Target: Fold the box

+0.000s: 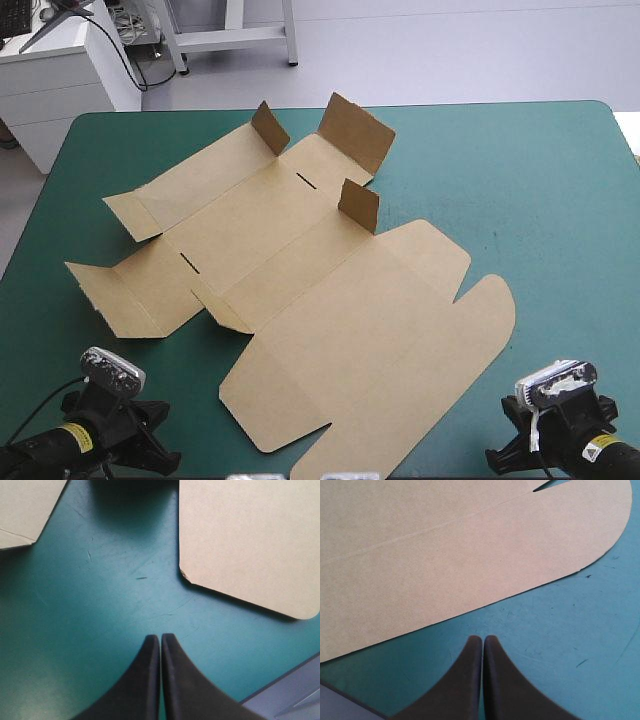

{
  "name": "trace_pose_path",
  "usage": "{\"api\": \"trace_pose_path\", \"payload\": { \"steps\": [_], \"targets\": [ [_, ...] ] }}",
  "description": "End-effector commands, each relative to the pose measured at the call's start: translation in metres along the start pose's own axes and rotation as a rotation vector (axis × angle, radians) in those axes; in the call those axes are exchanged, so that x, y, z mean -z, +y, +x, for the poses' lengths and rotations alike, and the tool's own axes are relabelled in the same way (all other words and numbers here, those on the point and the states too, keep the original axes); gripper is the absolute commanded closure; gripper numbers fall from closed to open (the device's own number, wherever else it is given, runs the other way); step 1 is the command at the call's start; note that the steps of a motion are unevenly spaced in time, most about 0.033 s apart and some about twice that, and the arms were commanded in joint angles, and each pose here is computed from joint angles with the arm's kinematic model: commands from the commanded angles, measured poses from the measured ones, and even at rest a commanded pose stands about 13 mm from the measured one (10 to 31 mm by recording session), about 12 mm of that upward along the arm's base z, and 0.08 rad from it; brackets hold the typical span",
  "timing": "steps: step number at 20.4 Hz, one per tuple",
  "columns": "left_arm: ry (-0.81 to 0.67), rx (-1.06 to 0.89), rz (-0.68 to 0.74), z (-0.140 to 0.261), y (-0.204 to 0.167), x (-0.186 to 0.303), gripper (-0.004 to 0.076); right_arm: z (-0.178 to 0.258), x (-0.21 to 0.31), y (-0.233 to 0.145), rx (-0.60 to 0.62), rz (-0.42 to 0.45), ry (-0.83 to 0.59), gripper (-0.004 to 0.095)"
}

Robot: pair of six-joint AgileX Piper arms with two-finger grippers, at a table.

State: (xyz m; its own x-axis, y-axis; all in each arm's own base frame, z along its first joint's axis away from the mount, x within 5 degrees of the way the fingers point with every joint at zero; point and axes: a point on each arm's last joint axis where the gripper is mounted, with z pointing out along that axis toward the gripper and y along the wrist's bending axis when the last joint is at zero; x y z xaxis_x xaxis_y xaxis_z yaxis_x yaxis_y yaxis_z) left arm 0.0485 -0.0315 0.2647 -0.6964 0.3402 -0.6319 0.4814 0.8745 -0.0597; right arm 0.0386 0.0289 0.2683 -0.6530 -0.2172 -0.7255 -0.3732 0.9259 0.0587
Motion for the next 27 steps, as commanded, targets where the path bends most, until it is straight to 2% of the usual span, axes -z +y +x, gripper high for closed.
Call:
{"api": "trace_pose_path", "payload": {
  "steps": [1,11,13,15,16,18,20,25,27],
  "targets": [
    [-0.059,0.006,0.006,-0.009,-0.001,0.004,0.0732,-0.009,0.004,0.001,0.001,-0.003,-0.061,0.0912],
    [-0.059,0.006,0.006,-0.009,-0.001,0.004,0.0732,-0.009,0.004,0.001,0.001,-0.003,-0.061,0.0911],
    [-0.059,0.006,0.006,-0.009,-0.001,0.004,0.0732,-0.009,0.004,0.001,0.000,-0.005,-0.062,0.0877],
    [-0.059,0.006,0.006,-0.009,-0.001,0.004,0.0732,-0.009,0.004,0.001,0.005,-0.009,-0.062,0.0688],
    [-0.059,0.006,0.006,-0.009,-0.001,0.004,0.0732,-0.009,0.004,0.001,0.002,-0.010,-0.062,0.0498],
    [-0.059,0.006,0.006,-0.009,-0.001,0.004,0.0732,-0.009,0.004,0.001,-0.017,-0.011,-0.062,0.0246],
    [-0.059,0.006,0.006,-0.009,-0.001,0.004,0.0732,-0.011,0.008,0.003,-0.018,-0.015,-0.060,0.0183],
    [-0.059,0.006,0.006,-0.009,-0.001,0.004,0.0732,-0.029,0.030,0.006,0.011,-0.003,-0.109,0.0183],
    [-0.059,0.006,0.006,-0.009,-0.001,0.004,0.0732,-0.042,0.037,0.006,-0.006,-0.020,-0.072,0.0183]
  ]
}}
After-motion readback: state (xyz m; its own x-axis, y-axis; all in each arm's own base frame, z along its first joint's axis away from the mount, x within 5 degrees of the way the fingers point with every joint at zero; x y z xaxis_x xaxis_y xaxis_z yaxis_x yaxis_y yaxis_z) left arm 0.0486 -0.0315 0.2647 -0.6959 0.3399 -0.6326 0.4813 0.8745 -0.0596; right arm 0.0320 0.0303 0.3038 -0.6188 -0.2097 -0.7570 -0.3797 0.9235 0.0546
